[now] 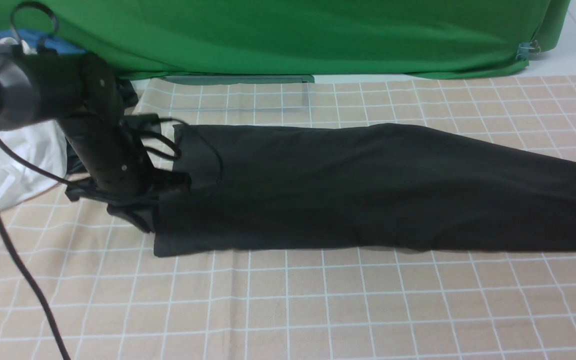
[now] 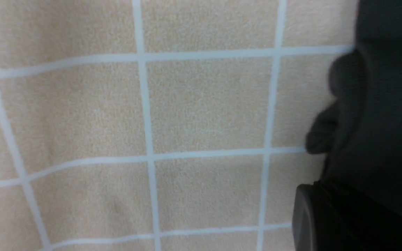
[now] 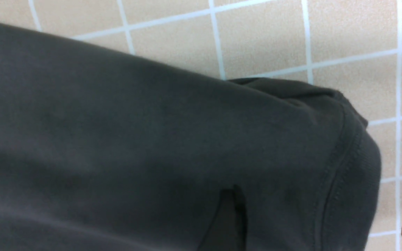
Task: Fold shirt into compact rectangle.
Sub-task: 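Pull the folded dark garment lengthwise by its ends to straighten it flat on the table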
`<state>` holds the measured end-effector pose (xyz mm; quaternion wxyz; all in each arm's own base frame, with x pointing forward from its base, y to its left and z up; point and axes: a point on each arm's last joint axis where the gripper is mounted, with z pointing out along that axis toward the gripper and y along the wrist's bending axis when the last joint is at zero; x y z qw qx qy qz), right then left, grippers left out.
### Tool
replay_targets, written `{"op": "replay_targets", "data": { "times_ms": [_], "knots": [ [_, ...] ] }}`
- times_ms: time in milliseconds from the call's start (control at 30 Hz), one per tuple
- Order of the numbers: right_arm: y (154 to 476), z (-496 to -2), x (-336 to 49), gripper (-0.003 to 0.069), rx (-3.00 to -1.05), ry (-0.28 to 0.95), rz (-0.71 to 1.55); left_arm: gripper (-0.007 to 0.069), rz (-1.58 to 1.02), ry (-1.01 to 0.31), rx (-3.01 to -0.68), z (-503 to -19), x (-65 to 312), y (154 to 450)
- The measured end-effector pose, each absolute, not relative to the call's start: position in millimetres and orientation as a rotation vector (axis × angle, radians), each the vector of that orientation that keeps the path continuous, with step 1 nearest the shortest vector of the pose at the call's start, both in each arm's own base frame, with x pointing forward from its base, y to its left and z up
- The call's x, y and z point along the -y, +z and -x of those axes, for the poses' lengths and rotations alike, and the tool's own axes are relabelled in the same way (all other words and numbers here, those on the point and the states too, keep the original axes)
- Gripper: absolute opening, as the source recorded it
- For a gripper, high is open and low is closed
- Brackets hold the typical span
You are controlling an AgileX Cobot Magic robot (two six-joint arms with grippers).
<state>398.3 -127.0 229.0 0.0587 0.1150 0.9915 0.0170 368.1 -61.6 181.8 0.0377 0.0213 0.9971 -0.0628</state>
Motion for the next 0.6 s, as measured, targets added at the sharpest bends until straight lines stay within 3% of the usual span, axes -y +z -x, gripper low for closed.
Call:
{"op": "replay_targets", "data": {
  "times_ms": [500, 567, 600],
  "knots": [
    [164, -393, 145, 0.0646, -3.134, 0.127, -0.455, 0.0019, -0.104, -0.239, -2.734, -312, 55, 318],
    [157, -394, 144, 0.0628, -3.144, 0.149, -0.446, 0.0019, -0.106, -0.241, -2.708, -307, 55, 326],
    [155, -394, 144, 0.0583, -3.149, 0.148, -0.426, 0.0019, -0.107, -0.242, -2.690, -302, 54, 332]
  ]
}}
